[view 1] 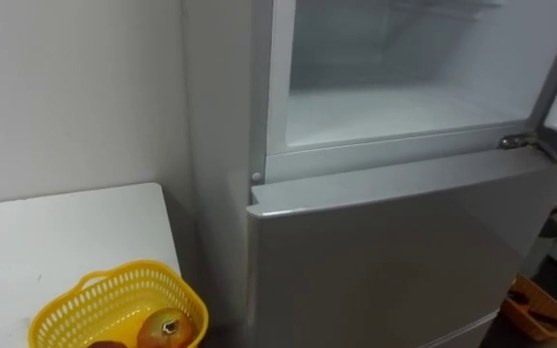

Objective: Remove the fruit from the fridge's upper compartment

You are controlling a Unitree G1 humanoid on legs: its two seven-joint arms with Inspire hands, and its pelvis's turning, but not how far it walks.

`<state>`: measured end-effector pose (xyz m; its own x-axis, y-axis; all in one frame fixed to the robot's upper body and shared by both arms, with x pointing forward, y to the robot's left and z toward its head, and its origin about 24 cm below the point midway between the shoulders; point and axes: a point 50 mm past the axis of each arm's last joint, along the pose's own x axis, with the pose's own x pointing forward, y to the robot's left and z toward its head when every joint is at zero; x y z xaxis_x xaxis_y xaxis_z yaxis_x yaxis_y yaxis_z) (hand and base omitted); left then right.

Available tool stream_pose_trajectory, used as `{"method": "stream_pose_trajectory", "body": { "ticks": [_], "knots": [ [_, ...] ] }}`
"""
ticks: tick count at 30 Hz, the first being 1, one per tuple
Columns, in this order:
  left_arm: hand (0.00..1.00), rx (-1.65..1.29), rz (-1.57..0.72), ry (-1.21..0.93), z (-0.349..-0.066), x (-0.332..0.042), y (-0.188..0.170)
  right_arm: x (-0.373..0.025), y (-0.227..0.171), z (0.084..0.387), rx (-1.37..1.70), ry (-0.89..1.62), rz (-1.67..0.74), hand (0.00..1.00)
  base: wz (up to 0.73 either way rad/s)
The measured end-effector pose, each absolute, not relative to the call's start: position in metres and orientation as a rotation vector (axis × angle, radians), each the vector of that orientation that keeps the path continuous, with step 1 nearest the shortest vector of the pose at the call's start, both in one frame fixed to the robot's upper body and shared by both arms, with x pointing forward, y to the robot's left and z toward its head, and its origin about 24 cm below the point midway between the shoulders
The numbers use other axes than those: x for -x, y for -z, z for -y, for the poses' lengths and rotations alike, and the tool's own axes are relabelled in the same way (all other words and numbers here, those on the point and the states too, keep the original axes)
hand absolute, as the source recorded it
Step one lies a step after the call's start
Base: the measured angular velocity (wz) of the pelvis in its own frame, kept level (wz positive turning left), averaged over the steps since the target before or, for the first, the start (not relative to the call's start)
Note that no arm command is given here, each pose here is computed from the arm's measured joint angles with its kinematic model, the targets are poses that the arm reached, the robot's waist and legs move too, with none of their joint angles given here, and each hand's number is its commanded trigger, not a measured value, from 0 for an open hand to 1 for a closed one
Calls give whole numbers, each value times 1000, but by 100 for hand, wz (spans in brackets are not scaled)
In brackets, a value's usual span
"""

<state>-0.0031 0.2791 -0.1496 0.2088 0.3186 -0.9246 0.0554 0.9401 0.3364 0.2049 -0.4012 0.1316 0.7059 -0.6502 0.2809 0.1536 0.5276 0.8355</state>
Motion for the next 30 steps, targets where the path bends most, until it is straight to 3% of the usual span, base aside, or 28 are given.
{"method": "stream_pose_trajectory", "body": {
  "ticks": [30],
  "knots": [
    [0,-346,-1401,-172,-281,6,151,-233,-123,345,-498,32,411,0,1]
  ]
}}
